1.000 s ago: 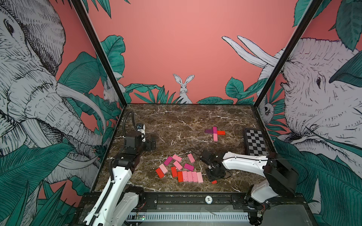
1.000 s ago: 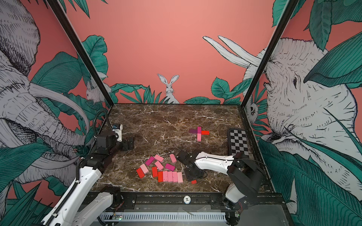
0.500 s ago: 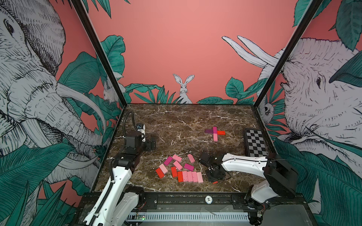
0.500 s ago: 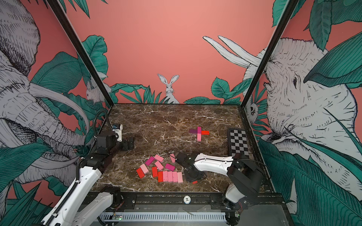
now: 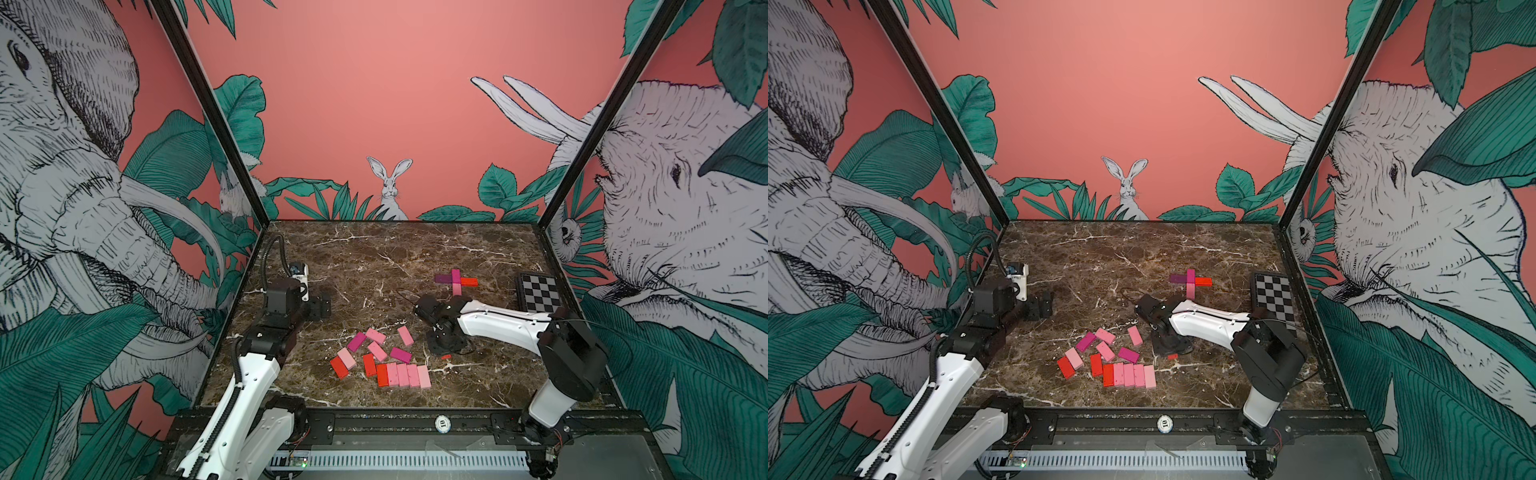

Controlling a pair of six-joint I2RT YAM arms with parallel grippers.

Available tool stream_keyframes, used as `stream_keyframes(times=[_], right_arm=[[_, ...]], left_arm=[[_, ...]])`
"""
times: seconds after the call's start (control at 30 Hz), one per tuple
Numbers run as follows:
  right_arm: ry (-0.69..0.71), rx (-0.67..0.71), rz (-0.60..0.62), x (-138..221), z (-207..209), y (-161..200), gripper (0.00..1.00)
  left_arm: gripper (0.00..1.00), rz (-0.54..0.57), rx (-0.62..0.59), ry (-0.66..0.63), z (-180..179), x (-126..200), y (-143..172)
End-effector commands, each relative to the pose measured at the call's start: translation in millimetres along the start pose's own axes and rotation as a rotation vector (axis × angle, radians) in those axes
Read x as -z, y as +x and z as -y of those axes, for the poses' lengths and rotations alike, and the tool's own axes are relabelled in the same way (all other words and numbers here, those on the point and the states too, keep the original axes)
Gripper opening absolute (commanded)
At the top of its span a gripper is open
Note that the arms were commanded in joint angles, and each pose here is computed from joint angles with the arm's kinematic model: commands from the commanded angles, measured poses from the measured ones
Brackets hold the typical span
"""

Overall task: Assemble the letter t with building blocks
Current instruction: Pick up the building block from the center of the board, then assemble the building block at the center of the board.

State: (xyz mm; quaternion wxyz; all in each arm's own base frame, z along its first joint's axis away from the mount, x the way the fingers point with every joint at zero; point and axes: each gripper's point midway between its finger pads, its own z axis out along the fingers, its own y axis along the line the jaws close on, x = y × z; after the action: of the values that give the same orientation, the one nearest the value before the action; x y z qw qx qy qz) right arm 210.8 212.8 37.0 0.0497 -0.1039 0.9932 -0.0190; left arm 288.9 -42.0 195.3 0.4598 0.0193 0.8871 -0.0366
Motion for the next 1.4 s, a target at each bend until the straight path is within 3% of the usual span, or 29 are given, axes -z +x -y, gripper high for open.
stream_keyframes(times=[0.0,0.63,1.37], right_arm=[[0.037,-0.01,0.006,2.3,14.2,-13.8,0.18],[0.024,-0.161,0.025,-7.3,63.2,-80.0,0.2],[0.057,-0.256,-0.001,-42.1,89.9,-97.1,0.23]], left_arm=[[0.99,0.027,0.012,0.011,1.7,4.0,-6.6],[0.99,0.034,0.013,0.008,1.1,5.9,-8.7],[0.99,0.029,0.006,-0.001,-0.2,6.6,-9.3]])
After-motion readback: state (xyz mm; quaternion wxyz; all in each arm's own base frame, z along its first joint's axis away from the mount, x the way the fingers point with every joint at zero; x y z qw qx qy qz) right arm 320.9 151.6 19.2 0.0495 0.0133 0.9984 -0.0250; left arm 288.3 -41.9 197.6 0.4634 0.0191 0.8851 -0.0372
